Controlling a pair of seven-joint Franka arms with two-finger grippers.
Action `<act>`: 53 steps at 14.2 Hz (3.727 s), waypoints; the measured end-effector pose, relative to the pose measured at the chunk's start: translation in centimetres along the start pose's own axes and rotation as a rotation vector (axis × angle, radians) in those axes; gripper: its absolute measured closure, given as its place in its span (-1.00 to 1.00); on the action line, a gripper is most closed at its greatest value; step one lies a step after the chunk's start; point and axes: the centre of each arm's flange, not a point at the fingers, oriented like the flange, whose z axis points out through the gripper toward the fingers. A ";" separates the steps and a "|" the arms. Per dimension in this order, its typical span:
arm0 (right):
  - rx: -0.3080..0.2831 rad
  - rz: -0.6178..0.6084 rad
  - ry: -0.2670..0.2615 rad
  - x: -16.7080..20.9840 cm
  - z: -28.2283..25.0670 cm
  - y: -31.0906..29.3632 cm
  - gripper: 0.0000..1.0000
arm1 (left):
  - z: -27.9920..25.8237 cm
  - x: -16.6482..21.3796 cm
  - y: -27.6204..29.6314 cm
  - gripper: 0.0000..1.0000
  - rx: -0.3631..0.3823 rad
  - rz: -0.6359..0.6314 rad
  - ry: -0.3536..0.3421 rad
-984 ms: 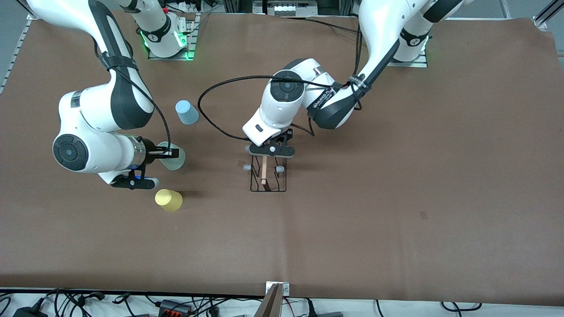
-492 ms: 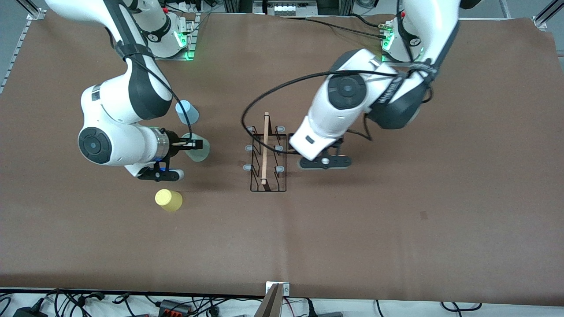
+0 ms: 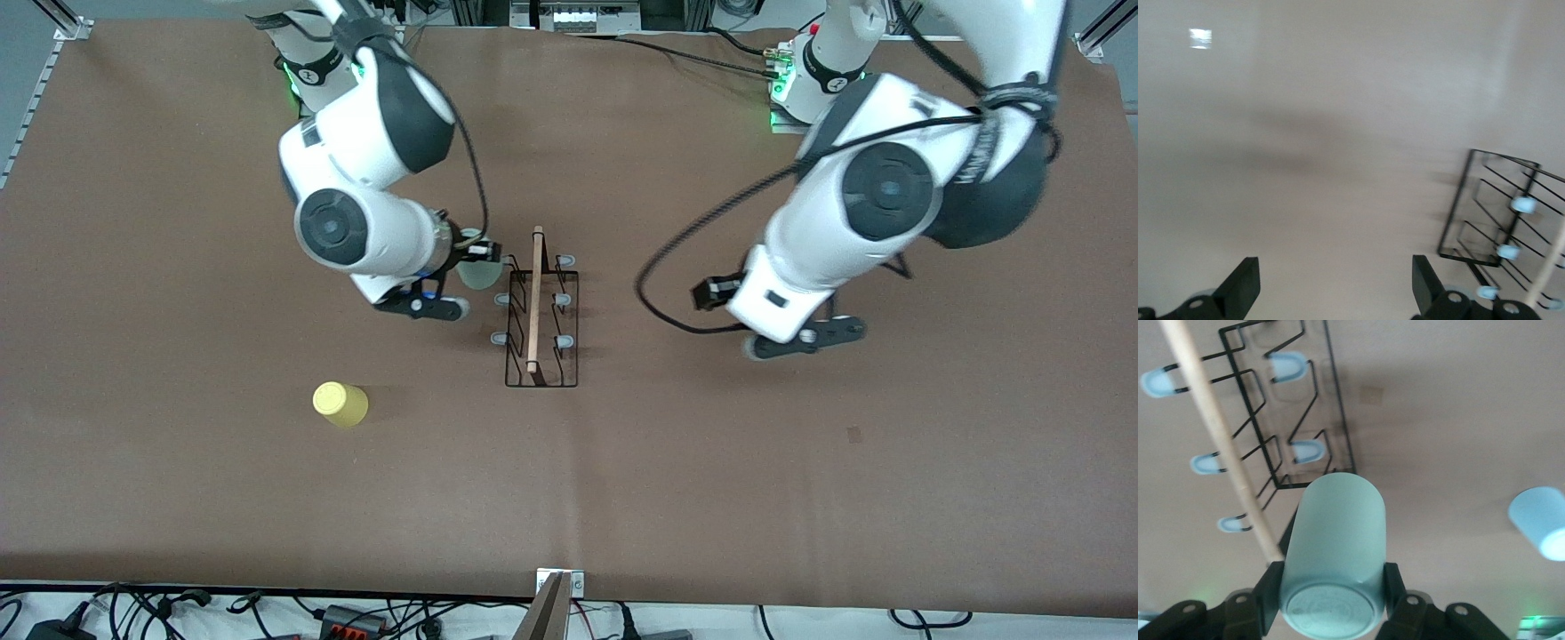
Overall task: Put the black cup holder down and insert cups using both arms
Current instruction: 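Withdraw the left gripper while the right gripper brings the cup to the rack, then hang the teal cup on a rack peg and open the right gripper, then move the right gripper to the yellow cup and grasp it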
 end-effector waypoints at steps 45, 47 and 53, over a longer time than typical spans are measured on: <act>-0.178 -0.068 0.338 24.7 4.9 22.2 -1.00 | -12.0 -3.0 -29.0 -1.00 0.013 0.122 0.076; -0.172 -0.065 0.332 24.8 5.3 22.4 -1.00 | -12.1 -3.0 -28.8 -1.00 0.013 0.127 0.079; -0.150 -0.050 0.296 24.9 6.1 22.8 -0.37 | -12.2 -3.2 -28.7 -1.00 0.014 0.130 0.073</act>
